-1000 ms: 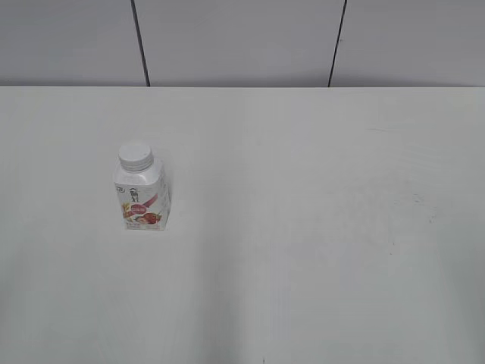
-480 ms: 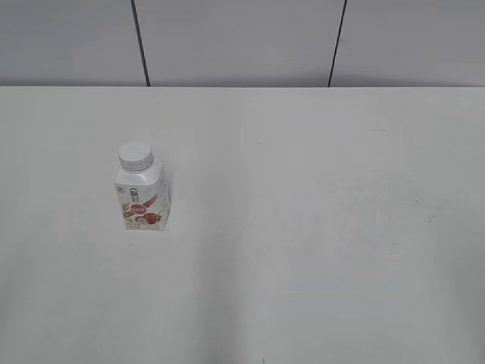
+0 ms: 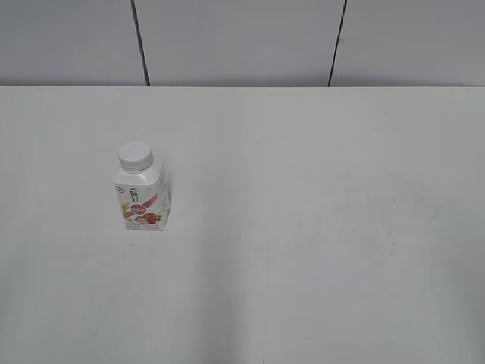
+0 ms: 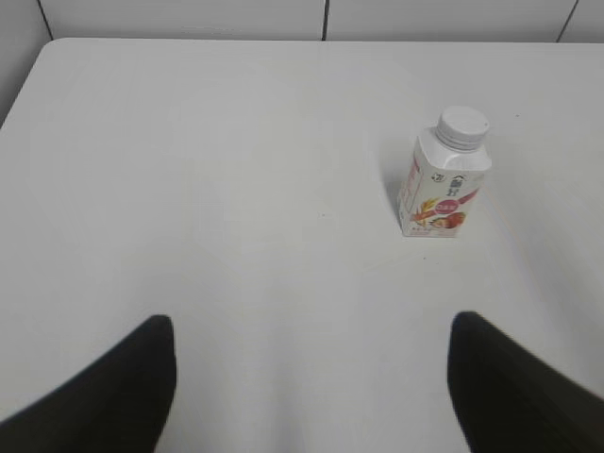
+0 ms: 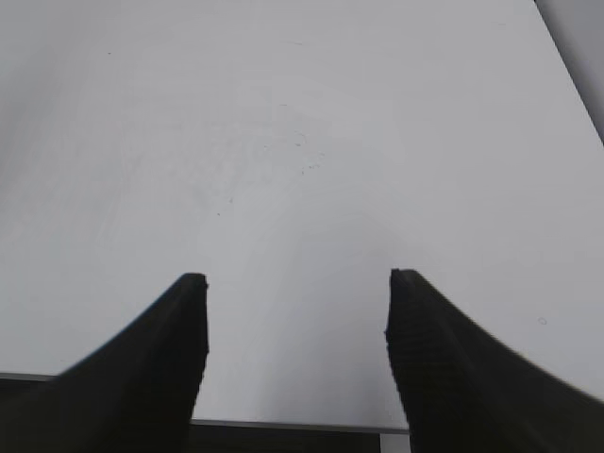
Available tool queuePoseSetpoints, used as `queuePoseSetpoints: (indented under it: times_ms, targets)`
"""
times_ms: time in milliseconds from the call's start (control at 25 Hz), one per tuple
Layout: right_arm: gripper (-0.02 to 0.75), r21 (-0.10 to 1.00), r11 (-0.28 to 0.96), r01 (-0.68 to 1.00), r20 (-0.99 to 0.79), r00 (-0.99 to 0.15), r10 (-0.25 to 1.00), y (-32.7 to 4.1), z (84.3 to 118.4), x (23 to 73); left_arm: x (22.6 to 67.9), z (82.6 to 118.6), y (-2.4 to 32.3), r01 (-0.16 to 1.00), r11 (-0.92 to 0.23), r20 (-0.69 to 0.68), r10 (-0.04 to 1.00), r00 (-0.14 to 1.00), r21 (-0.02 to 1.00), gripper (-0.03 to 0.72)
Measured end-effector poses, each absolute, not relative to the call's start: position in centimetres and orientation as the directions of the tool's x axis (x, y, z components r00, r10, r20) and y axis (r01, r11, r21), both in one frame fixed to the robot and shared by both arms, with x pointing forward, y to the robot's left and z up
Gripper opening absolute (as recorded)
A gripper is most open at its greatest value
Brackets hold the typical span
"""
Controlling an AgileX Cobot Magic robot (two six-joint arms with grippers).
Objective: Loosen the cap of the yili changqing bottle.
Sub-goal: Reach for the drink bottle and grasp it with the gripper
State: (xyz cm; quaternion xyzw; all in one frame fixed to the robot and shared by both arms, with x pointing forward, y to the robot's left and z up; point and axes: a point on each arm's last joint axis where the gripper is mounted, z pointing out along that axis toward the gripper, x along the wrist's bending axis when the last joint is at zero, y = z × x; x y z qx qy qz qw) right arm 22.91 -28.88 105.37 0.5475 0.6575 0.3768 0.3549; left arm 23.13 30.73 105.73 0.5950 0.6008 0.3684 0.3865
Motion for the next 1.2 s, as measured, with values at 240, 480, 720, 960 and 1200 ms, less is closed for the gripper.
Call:
queuePoseSetpoints:
  times_ms: [240, 480, 720, 960, 1200]
  targets:
    - [0.479, 0.884, 0.117, 0.452, -0.054, -0.149, 0.987, -28.9, 105.4, 22.9, 23.2, 105.8, 31.1, 0.420, -0.002, 0.011, 1.000, -0.019, 0.907, 0.541]
    - [0.479, 0.884, 0.117, 0.452, -0.054, -0.149, 0.987, -28.9, 105.4, 22.9, 24.2, 107.5, 30.9, 0.389, 0.000, 0.003, 1.000, -0.007, 0.921, 0.541]
    - [0.479, 0.884, 0.117, 0.452, -0.054, -0.149, 0.987, -28.9, 105.4, 22.9, 28.1, 109.1, 30.3, 0.415, -0.008, -0.002, 1.000, 0.025, 0.910, 0.541]
    - [0.479, 0.884, 0.117, 0.452, -0.054, -0.149, 0.987, -28.9, 105.4, 22.9, 32.5, 109.9, 29.7, 0.373, -0.020, -0.001, 0.998, 0.056, 0.928, 0.541]
    - [0.479, 0.884, 0.117, 0.452, -0.054, -0.149, 0.987, -28.9, 105.4, 22.9, 37.3, 109.9, 29.1, 0.309, -0.042, 0.019, 0.997, 0.077, 0.950, 0.541]
